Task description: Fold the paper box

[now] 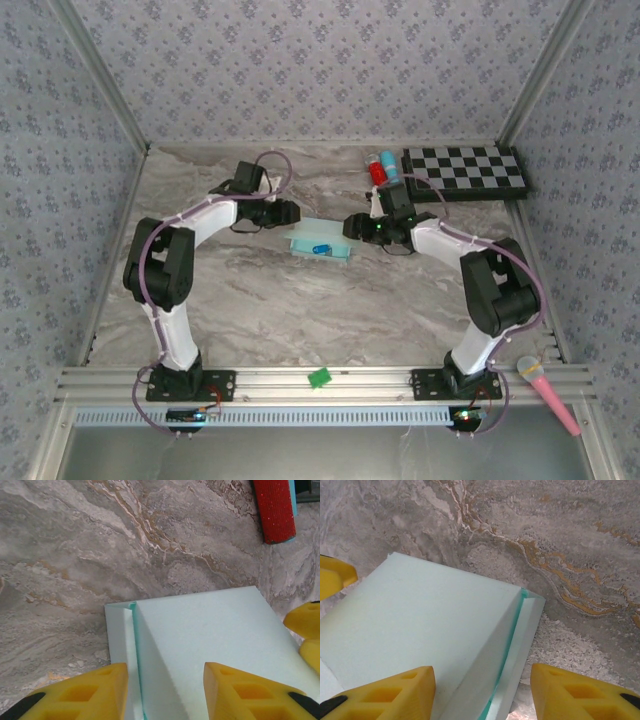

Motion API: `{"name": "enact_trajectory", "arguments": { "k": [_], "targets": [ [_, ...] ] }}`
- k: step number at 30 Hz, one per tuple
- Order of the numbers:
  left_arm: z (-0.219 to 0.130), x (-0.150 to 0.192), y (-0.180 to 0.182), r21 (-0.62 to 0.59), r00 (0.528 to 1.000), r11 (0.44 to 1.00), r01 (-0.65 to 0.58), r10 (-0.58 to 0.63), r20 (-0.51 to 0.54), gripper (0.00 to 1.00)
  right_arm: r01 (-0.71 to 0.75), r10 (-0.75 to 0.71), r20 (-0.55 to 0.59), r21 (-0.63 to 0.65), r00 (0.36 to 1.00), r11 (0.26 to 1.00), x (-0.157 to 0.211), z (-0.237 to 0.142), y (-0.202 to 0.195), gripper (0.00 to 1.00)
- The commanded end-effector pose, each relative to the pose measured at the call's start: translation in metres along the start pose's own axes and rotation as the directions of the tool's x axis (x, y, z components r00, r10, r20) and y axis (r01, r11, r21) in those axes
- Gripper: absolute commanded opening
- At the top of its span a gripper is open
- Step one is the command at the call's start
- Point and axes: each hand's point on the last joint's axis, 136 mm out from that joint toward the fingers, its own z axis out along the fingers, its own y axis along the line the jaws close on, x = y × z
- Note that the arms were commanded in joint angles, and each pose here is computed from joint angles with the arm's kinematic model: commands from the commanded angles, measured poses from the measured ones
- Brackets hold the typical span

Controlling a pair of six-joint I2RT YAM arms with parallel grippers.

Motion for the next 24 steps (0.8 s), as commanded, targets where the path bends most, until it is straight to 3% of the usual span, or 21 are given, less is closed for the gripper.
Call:
{"name": "enact_trajectory", "arguments": {
  "k": [1, 12, 24],
  "targets": [
    [0.008, 0.012, 0.001, 0.000, 0.999, 1.000, 0.010, -0.010, -0.047, 0.43, -0.017, 0.017, -0.026, 0.002, 1.000, 1.000, 0.003, 0.007, -0.001, 0.54],
    [0.013, 0.036, 0.016, -0.066, 0.996, 0.997, 0.025, -0.030, -0.085, 0.42, -0.036, 0.038, -0.074, 0.025, 0.997, 0.999, 0.016, 0.023, -0.012, 0.52],
    [0.016, 0.056, 0.016, -0.091, 0.994, 0.995, 0.045, -0.054, -0.096, 0.34, -0.017, 0.022, -0.137, 0.032, 0.990, 0.999, 0.025, 0.040, -0.014, 0.44]
  ]
}}
